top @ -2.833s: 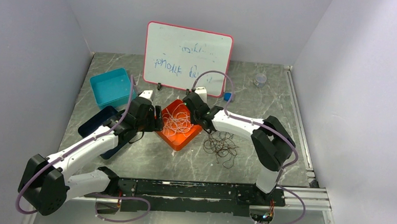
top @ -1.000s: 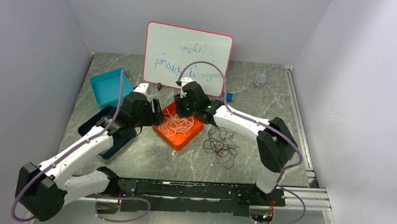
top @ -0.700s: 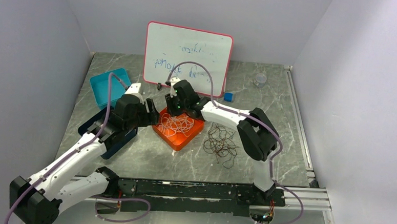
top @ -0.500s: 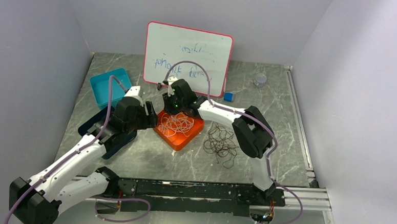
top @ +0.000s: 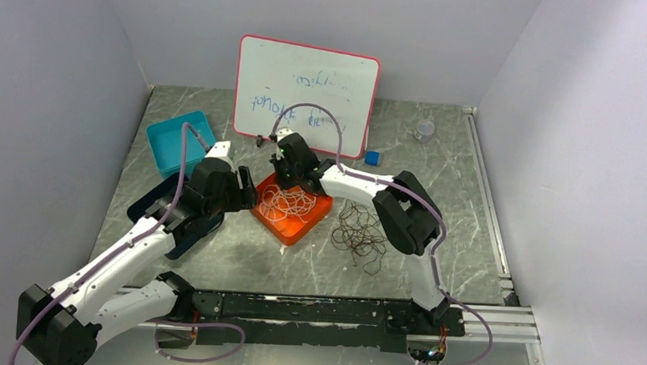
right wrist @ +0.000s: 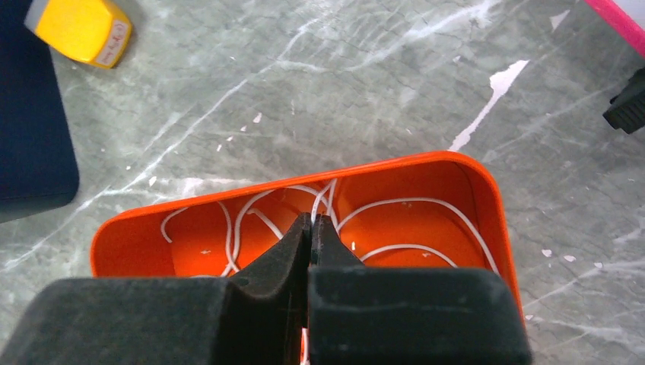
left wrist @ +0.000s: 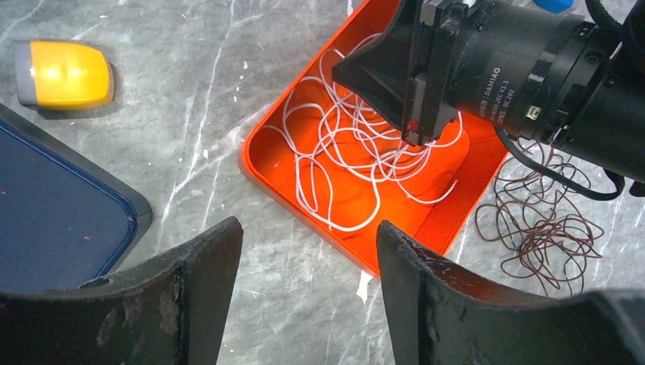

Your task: Untangle the cables

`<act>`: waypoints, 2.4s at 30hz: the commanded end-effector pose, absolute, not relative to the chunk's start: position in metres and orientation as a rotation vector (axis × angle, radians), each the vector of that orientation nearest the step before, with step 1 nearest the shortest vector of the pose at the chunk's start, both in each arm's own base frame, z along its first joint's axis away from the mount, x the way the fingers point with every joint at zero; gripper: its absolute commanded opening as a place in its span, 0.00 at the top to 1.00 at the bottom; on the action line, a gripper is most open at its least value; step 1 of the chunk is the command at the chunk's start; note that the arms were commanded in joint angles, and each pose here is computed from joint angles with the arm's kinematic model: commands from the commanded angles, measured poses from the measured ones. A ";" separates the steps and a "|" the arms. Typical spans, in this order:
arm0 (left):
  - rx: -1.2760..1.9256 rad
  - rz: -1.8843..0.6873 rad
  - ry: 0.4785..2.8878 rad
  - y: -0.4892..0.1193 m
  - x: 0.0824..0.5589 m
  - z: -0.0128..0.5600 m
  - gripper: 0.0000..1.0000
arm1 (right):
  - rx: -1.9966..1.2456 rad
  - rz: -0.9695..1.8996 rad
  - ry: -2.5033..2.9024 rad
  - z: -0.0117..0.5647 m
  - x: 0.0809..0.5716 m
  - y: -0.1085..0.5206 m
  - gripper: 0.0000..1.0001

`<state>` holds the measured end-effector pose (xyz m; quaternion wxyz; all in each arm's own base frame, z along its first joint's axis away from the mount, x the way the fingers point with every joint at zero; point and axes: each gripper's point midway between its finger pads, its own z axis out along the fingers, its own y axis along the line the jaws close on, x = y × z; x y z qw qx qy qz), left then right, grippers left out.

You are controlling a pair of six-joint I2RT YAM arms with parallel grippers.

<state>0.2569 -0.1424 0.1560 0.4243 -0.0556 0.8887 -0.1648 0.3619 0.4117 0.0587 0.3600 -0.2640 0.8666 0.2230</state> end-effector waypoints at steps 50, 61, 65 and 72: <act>-0.096 -0.392 2.301 -0.152 0.271 0.136 0.25 | -0.064 0.062 2.410 0.050 0.397 0.212 0.34; -0.303 -0.135 2.307 -0.084 0.285 0.149 0.01 | -0.361 0.510 2.168 0.134 0.385 0.268 0.33; -0.373 -0.020 2.380 -0.058 0.277 0.125 0.00 | -0.412 0.582 2.108 0.154 0.375 0.274 0.33; -0.474 -0.014 2.480 -0.055 0.277 0.082 0.00 | -0.440 0.604 2.075 0.161 0.355 0.267 0.32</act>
